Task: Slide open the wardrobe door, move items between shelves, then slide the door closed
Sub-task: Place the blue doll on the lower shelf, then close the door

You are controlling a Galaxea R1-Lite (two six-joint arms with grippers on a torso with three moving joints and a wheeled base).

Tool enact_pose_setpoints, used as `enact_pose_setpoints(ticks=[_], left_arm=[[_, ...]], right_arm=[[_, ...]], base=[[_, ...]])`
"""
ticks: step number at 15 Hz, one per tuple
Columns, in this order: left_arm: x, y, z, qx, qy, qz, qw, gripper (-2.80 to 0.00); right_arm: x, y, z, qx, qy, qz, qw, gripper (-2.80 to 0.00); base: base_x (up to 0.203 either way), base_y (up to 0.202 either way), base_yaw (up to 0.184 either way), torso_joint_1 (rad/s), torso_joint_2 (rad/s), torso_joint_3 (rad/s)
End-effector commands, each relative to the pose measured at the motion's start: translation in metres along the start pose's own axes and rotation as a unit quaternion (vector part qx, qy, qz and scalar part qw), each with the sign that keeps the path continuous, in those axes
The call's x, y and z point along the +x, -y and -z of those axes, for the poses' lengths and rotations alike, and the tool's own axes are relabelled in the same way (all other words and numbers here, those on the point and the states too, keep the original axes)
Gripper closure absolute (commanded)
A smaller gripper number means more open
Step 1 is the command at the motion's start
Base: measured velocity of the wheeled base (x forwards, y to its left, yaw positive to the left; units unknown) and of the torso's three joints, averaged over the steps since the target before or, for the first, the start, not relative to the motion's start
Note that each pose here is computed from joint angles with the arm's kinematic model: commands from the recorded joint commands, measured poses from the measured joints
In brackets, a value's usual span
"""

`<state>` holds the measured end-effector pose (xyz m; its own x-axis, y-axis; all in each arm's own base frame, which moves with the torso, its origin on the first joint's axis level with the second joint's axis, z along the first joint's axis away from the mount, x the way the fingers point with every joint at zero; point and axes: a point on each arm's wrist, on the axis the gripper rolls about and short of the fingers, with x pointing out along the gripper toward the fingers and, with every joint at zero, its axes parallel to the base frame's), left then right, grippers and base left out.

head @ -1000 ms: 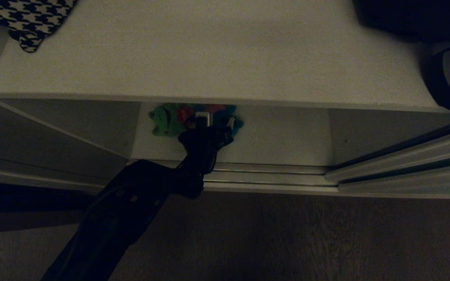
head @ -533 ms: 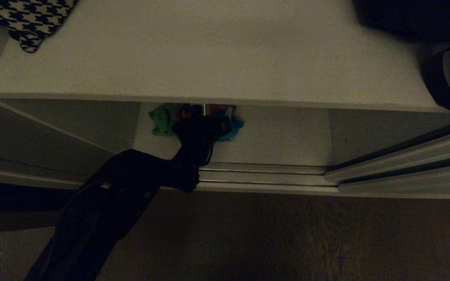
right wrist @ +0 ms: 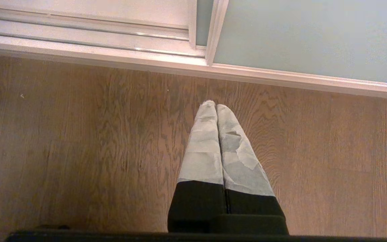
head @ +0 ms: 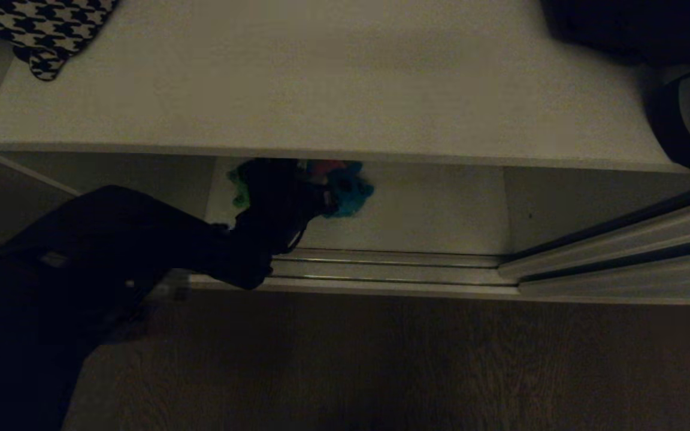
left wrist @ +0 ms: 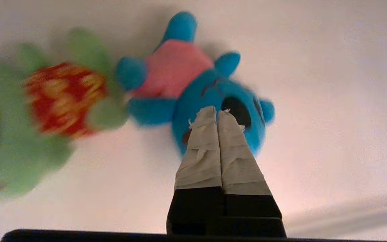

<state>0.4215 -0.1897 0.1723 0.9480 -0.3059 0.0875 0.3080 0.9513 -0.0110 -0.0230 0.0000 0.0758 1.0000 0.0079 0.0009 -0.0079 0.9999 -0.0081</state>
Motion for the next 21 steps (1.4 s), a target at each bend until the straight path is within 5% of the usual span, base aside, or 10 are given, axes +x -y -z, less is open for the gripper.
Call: enact_pose_setpoints(ticks=[1, 6, 13, 17, 21], left_arm=[[-0.042, -0.005, -0.047, -0.001, -0.002, 0.0, 1.0, 0.0], [-0.15, -0.018, -0.068, 0.012, -0.1, -0.004, 0.9949, 0.0], [-0.319, -0.051, -0.111, 0.01, -0.085, -0.056, 0.9947, 0.0], [-0.383, -0.053, -0.081, 0.013, -0.17, -0.053, 0.9839, 0.0], [-0.442, -0.051, -0.058, -0.002, -0.188, -0.039, 0.9814, 0.0]], right_arm=[[0.0, 0.0, 0.0, 0.0, 0.0, -0.001, 1.0, 0.0], [0.0, 0.0, 0.0, 0.0, 0.002, 0.0, 1.0, 0.0], [0.0, 0.0, 0.0, 0.0, 0.0, 0.0, 1.0, 0.0], [0.0, 0.0, 0.0, 0.0, 0.0, 0.0, 1.0, 0.0], [0.0, 0.0, 0.0, 0.0, 0.001, 0.0, 1.0, 0.0]], base=[[0.0, 0.0, 0.0, 0.0, 0.0, 0.0], [0.0, 0.0, 0.0, 0.0, 0.0, 0.0], [0.0, 0.0, 0.0, 0.0, 0.0, 0.0], [0.0, 0.0, 0.0, 0.0, 0.0, 0.0], [0.0, 0.0, 0.0, 0.0, 0.0, 0.0]])
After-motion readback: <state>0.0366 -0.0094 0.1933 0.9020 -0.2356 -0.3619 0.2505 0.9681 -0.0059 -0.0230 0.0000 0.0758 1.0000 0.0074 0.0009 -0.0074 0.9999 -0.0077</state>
